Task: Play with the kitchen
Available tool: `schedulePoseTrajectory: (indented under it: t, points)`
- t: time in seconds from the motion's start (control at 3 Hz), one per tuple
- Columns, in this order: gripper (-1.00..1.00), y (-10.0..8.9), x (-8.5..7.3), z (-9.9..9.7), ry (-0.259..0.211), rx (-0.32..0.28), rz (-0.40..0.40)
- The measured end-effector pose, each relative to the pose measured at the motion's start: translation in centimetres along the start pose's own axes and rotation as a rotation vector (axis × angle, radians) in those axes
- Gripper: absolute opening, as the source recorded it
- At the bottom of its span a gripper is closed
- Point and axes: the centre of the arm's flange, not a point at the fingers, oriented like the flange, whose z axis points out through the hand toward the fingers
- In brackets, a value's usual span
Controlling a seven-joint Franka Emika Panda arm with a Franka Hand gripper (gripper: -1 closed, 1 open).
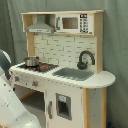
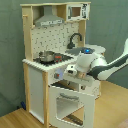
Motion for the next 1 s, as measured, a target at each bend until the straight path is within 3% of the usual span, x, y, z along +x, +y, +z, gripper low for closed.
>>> schedulePoseTrajectory:
  t: [1.0]
  points:
    - [1.00,0.8,0.0,-2.1,-0.105,-0.156,-0.020]
